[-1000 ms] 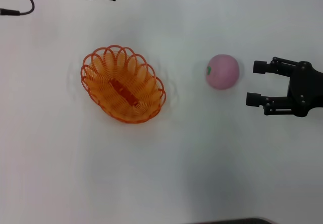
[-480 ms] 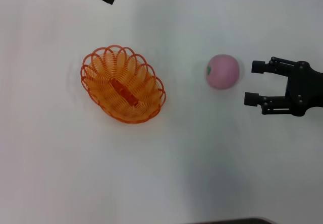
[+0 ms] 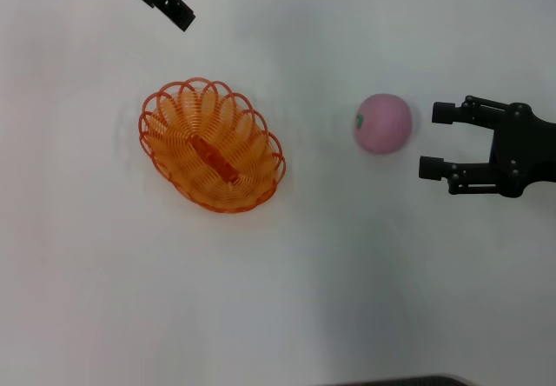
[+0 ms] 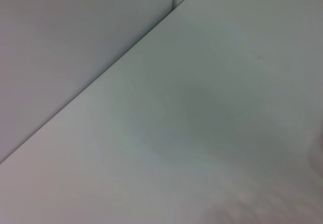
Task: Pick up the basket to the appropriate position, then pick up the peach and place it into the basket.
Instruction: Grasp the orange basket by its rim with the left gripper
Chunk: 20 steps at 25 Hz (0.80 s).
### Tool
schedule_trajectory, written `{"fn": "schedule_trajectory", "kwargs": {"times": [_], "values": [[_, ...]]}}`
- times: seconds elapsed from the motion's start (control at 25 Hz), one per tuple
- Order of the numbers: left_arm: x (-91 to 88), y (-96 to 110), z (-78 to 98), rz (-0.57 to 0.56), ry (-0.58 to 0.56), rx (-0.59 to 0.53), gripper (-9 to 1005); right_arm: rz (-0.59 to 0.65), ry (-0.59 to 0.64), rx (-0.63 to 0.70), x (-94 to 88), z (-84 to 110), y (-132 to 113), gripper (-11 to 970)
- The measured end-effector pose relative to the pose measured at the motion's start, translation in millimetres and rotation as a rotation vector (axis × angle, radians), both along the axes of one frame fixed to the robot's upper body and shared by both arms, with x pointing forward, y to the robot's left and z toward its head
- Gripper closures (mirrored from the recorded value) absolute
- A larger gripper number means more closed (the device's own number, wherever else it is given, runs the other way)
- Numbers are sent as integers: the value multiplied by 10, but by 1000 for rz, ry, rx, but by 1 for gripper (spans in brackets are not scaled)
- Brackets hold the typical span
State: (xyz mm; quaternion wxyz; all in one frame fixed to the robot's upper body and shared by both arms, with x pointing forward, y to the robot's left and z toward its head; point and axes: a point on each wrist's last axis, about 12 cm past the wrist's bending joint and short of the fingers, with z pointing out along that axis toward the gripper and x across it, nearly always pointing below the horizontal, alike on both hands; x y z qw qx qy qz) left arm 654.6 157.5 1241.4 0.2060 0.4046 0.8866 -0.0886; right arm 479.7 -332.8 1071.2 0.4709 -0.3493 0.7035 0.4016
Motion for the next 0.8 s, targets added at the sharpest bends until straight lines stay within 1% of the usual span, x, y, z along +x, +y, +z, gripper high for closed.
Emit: {"fn": "schedule_trajectory", "kwargs": {"times": [0.16, 0.48, 0.8], "values": [[8, -15, 21, 4, -3, 7, 183, 0, 0, 0, 2, 0, 1, 20], [6, -33, 2, 3, -6, 38, 183, 0, 0, 1, 1, -2, 7, 20], [-5, -20, -10, -9, 34, 67, 183, 1, 1, 3, -1, -5, 12, 20]]}}
